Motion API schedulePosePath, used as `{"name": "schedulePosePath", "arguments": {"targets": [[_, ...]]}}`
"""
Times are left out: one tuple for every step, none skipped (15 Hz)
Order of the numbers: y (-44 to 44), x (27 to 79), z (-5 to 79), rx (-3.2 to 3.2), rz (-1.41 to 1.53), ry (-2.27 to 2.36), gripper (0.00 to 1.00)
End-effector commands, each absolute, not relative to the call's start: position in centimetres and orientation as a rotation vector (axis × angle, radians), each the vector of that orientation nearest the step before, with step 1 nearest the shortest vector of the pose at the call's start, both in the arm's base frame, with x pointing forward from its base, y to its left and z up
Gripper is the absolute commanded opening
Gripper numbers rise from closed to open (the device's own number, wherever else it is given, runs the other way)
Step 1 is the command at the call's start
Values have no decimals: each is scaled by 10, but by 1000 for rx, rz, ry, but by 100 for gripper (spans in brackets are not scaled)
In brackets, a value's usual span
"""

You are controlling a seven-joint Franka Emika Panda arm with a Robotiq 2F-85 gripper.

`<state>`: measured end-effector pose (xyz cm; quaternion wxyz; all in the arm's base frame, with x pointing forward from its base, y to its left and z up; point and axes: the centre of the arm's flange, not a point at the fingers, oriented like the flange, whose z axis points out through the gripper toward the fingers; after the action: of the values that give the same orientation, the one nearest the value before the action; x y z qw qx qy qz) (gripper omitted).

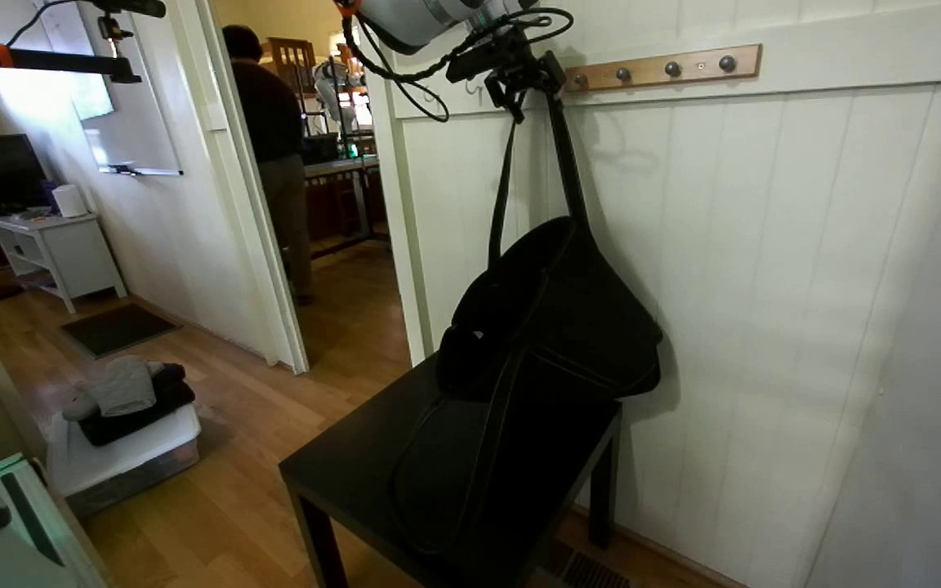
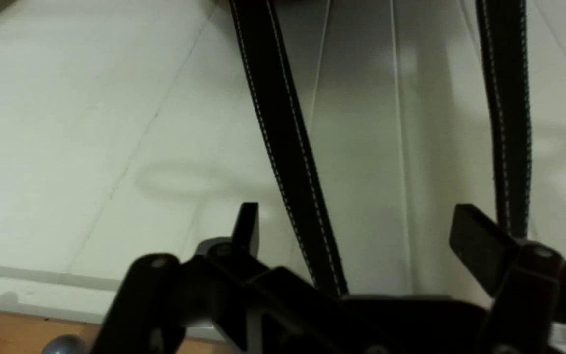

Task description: Put the bag on the hook

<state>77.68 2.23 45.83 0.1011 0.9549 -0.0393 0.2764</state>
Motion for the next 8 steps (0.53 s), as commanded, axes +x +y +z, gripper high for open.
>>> {"name": "schedulePosePath", "arguments": {"targets": [[21, 731, 451, 2885, 725, -93, 100], [21, 723, 449, 2890, 710, -89, 100], [20, 716, 448, 2900, 701, -86, 100], [21, 708, 448, 2901, 687, -84, 100], [20, 697, 447, 2903, 677, -77, 100], [20, 690, 447, 2908, 667, -75, 100], [19, 681, 446, 2909, 654, -73, 100], [17, 672, 445, 2912, 648, -70, 100]]}}
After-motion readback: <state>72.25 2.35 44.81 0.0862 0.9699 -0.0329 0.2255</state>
